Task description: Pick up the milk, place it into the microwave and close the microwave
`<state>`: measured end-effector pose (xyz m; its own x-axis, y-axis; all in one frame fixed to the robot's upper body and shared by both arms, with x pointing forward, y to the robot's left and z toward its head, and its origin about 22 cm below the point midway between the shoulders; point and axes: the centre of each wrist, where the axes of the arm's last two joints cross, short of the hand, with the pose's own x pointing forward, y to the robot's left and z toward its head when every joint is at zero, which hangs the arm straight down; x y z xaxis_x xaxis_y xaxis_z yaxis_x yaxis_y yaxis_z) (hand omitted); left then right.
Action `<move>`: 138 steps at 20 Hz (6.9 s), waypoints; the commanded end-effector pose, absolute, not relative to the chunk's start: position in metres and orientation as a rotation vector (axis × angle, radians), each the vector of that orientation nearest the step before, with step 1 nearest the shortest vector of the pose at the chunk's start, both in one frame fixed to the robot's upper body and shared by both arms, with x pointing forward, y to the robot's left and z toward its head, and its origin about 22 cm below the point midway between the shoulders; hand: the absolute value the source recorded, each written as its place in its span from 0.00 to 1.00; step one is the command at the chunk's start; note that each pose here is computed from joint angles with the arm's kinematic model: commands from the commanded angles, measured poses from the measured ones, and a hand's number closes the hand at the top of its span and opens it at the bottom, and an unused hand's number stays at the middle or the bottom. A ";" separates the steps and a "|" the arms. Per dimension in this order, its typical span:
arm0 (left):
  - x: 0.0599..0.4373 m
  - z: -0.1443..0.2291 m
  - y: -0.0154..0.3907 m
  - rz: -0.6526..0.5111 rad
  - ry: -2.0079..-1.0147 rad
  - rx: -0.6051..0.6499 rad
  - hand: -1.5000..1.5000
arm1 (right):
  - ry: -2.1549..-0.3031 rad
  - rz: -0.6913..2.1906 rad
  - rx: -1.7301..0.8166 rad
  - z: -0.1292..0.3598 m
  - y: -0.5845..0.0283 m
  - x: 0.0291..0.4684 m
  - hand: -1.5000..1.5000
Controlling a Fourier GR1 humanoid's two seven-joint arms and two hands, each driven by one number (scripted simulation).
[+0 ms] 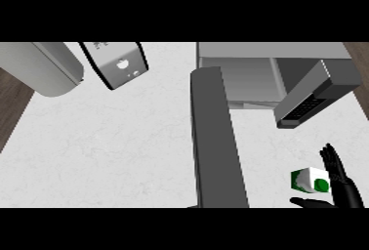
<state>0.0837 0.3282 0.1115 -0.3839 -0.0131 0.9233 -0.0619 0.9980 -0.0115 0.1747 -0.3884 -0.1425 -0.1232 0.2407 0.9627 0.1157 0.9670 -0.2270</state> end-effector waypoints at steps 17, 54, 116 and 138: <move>0.091 0.119 0.325 0.058 -1.967 0.048 0.00 | -1.940 0.183 -0.122 -0.144 -0.335 0.227 1.00; 0.084 0.096 0.362 0.055 -1.927 0.051 0.00 | -1.939 0.424 -0.353 0.007 -0.175 0.410 1.00; 0.167 0.088 0.320 -0.263 -1.922 -0.273 0.00 | -1.925 0.265 -0.406 0.006 -0.238 0.424 0.00; 0.190 0.068 0.233 -0.356 -1.770 -0.450 1.00 | -1.838 0.120 0.000 -0.118 -0.263 0.316 0.00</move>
<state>0.1783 0.2459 0.0734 -0.2220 0.1236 0.9672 0.4524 0.8918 -0.0101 0.3406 -0.2528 -0.0983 -0.2665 0.0767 0.9608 -0.0446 0.9948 -0.0917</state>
